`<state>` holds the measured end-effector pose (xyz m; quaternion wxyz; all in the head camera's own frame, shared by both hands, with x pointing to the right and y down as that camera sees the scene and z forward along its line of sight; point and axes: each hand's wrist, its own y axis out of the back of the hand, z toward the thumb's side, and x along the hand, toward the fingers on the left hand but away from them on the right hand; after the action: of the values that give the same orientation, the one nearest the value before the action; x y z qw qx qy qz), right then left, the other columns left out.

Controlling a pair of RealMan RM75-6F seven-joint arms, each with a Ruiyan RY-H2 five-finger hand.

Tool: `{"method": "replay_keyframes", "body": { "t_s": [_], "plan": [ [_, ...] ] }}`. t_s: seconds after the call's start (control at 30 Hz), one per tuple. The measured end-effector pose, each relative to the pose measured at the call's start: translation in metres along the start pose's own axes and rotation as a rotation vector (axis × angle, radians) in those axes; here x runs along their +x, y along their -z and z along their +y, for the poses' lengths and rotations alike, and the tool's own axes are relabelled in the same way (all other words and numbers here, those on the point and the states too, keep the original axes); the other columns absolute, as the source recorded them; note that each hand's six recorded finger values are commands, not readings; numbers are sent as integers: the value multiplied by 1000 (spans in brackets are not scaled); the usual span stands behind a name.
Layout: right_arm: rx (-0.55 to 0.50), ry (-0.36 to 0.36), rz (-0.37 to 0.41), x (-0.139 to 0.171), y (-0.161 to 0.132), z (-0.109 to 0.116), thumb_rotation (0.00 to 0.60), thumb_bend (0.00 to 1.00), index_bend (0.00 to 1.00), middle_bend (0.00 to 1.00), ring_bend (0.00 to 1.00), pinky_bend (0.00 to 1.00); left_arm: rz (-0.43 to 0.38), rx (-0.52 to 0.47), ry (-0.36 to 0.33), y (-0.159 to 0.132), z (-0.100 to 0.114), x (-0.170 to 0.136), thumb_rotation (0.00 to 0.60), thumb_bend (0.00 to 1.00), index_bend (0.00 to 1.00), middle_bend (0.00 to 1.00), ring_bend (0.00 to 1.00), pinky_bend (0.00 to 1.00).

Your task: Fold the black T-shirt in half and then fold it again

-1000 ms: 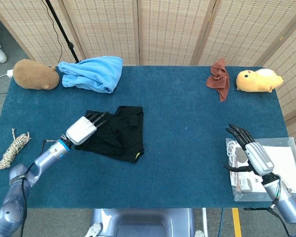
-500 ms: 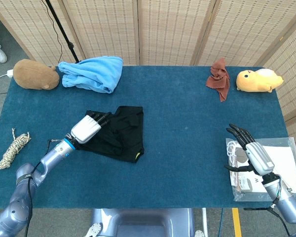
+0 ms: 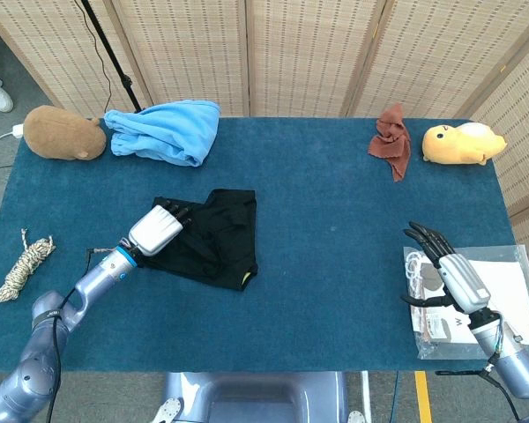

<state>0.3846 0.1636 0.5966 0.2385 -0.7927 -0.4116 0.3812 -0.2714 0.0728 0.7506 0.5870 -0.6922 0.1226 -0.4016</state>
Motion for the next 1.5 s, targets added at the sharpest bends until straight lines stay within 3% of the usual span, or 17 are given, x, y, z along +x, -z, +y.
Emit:
{"method": "replay_keyframes", "body": {
  "t_s": [0.3, 0.67, 1.5],
  "plan": [
    [-1, -4, -3, 0, 1, -1, 600, 0, 0, 0, 0, 0, 2, 1, -14, -1, 4, 4, 600, 473, 585, 407, 478, 411],
    [-9, -4, -11, -1, 4, 0, 600, 0, 0, 0, 0, 0, -8, 18, -108, -8, 35, 35, 600, 468, 631, 446, 507, 422],
    [-27, -3, -30, -3, 10, 4, 600, 0, 0, 0, 0, 0, -34, 139, -75, -42, 52, 94, 600, 459, 611, 437, 488, 422]
  ]
}}
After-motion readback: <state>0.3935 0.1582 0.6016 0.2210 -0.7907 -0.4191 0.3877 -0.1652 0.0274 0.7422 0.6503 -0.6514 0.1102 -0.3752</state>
